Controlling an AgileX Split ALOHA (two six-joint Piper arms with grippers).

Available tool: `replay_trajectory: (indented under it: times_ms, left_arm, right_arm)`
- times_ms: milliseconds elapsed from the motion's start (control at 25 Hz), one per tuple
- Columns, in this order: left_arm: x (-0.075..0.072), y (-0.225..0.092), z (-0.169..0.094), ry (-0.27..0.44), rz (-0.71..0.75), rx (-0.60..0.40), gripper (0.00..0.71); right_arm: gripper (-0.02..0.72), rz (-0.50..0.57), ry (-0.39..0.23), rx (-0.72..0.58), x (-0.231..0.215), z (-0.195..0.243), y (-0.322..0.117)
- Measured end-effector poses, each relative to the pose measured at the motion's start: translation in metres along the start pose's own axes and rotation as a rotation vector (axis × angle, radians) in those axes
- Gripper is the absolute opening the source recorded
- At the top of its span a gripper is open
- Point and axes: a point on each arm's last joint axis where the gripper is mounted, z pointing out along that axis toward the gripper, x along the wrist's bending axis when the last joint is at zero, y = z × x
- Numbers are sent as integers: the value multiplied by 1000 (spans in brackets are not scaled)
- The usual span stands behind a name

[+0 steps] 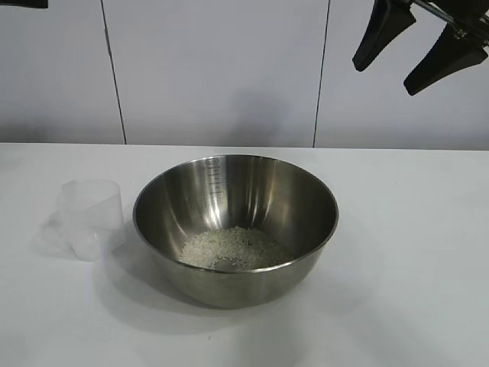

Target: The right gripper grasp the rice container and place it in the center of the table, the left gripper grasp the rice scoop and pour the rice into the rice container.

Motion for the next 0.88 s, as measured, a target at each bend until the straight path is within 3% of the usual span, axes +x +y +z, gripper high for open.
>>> replay_trajectory:
  times_ms: [560, 880]
  left_arm:
    - [-3, -1, 0, -27, -24, 17, 426]
    - [-7, -2, 0, -77, -58, 32, 442]
  right_arm:
    - [486, -10, 0, 0, 0, 0, 0]
    - [486, -17, 0, -1, 0, 0, 0]
